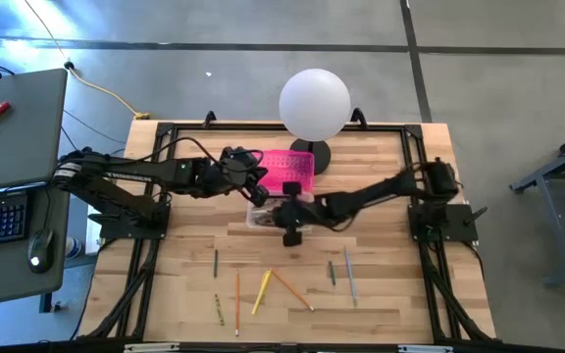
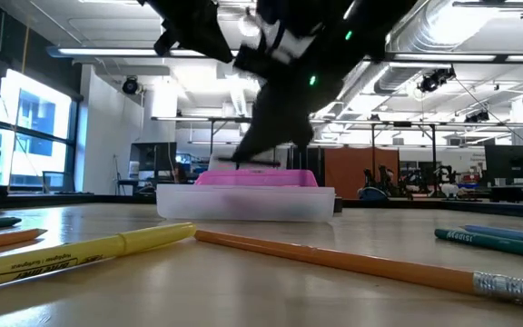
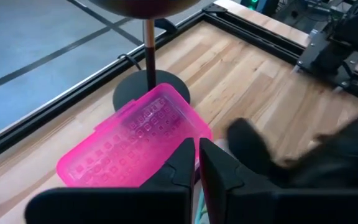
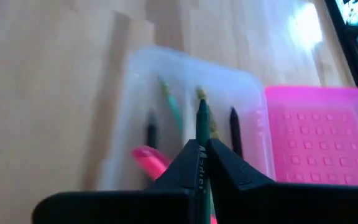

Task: Pick & place school supplies into a supply box
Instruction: Put the top dark green crayon into the pink supply box, then put the left dark green crayon into the pink supply box

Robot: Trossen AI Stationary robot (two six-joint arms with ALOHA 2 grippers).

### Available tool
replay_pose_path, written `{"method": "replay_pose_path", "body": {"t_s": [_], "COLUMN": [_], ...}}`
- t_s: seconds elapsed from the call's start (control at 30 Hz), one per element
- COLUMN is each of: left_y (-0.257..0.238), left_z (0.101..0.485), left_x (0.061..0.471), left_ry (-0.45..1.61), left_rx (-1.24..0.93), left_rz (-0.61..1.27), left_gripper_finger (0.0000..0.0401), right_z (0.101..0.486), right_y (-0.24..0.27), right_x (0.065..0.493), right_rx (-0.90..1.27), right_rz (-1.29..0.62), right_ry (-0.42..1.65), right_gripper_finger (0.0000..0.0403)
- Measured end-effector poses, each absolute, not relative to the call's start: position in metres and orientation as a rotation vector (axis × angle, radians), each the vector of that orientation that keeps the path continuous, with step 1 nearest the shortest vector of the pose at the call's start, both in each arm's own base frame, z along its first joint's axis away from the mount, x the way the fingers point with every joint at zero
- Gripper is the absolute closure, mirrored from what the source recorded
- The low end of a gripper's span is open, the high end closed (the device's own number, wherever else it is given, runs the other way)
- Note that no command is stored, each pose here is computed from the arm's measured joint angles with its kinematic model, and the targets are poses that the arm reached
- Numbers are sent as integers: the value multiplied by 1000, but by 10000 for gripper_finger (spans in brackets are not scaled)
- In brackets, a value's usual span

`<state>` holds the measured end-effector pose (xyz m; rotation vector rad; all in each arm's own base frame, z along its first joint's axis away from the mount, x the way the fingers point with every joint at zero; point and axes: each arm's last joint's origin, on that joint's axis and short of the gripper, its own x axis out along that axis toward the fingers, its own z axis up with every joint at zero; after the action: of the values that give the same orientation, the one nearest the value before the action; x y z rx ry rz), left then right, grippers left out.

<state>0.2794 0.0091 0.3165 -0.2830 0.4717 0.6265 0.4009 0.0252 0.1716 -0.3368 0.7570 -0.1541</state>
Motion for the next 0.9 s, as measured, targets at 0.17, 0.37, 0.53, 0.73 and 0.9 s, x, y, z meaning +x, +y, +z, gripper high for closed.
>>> {"method": "replay_pose_path", "body": {"t_s": [0.17, 0.37, 0.53, 0.73, 0.9], "left_y": [9, 9, 9, 9, 4], "left_z": [316, 316, 315, 313, 297], "left_x": [279, 279, 278, 276, 264], "left_ry": [472, 481, 484, 522, 741], "left_rx": [-283, -277, -273, -272, -356], "left_rz": [626, 631, 637, 632, 578], "left_gripper_finger": [364, 373, 365, 357, 371], "right_z": [158, 157, 157, 156, 175], "right_y": [-1, -17, -24, -23, -9], "right_x": [408, 409, 409, 408, 400], "right_rx": [-305, -334, -292, -301, -343], "right_rz": [-142, -142, -118, -165, -195], "right_ry": [757, 766, 754, 766, 776], "right_gripper_finger": [398, 376, 355, 330, 320]}}
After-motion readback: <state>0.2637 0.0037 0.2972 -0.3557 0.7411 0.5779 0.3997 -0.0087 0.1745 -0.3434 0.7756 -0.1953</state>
